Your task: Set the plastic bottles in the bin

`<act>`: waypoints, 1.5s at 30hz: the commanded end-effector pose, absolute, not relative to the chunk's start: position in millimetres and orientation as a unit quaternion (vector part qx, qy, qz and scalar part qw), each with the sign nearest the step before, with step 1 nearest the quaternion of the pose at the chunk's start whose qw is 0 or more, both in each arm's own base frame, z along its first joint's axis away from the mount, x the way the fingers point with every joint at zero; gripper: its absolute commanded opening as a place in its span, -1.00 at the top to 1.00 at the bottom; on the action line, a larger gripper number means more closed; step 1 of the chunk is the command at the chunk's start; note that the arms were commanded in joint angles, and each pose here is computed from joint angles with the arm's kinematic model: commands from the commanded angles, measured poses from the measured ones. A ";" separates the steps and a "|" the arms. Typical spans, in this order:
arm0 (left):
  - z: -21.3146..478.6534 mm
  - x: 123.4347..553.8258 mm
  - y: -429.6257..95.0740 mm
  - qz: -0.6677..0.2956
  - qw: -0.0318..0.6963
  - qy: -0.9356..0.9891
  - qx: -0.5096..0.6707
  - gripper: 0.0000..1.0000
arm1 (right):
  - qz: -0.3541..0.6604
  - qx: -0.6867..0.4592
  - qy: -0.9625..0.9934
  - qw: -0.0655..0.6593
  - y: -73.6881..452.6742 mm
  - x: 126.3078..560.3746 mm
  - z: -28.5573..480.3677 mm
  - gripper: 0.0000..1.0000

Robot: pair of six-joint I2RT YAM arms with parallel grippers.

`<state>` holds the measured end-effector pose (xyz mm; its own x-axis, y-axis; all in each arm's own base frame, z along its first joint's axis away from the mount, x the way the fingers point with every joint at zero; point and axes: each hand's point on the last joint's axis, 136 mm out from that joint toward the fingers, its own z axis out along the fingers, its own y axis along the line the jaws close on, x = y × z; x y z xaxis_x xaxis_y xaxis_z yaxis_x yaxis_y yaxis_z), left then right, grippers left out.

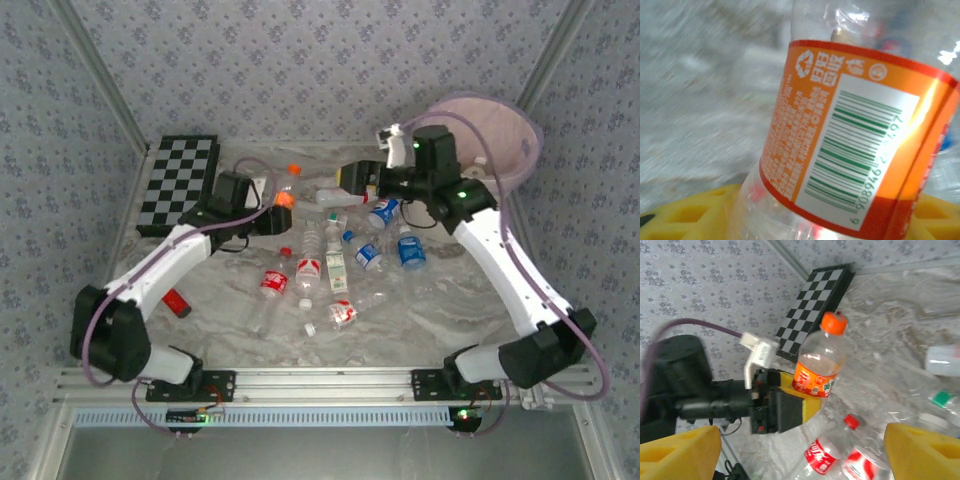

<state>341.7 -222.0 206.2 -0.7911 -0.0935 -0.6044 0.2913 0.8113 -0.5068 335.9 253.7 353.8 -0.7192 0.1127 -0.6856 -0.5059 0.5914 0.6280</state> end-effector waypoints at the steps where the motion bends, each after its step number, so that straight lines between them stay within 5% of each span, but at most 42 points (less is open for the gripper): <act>1: 260.5 334.4 -261.2 -0.423 0.352 0.833 0.059 -0.12 | 0.476 -0.110 0.794 0.362 273.1 351.0 360.6 -0.73; 15: 292.4 321.2 -314.0 -0.501 0.339 0.789 0.105 -0.13 | 0.504 -0.119 0.788 0.333 296.1 372.0 337.1 -0.85; 22: 296.5 320.4 -314.2 -0.503 0.344 0.785 0.106 -0.16 | 0.504 -0.117 0.790 0.328 296.1 376.5 336.3 -0.42; 25: 295.1 320.8 -314.1 -0.503 0.343 0.787 0.105 -0.35 | 0.494 -0.115 0.795 0.333 290.7 377.5 342.9 -0.23; 28: 290.7 321.7 -313.5 -0.493 0.344 0.792 0.110 -0.76 | 0.472 -0.123 0.800 0.350 280.0 377.9 355.3 -0.19; 35: 265.4 326.8 -285.5 -0.425 0.328 0.838 0.098 -0.90 | 0.392 -0.114 0.809 0.424 208.1 382.8 407.7 -0.04; 45: 213.6 321.7 -249.6 -0.311 0.285 0.902 0.089 -0.98 | 0.066 0.011 0.834 0.548 41.8 382.4 472.2 0.06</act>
<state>323.6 -258.3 216.6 -0.8204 -0.0559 -0.5691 0.3401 0.7523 -0.5643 388.7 88.1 485.4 -0.3721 0.1892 -0.9087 -0.2410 0.9257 0.2915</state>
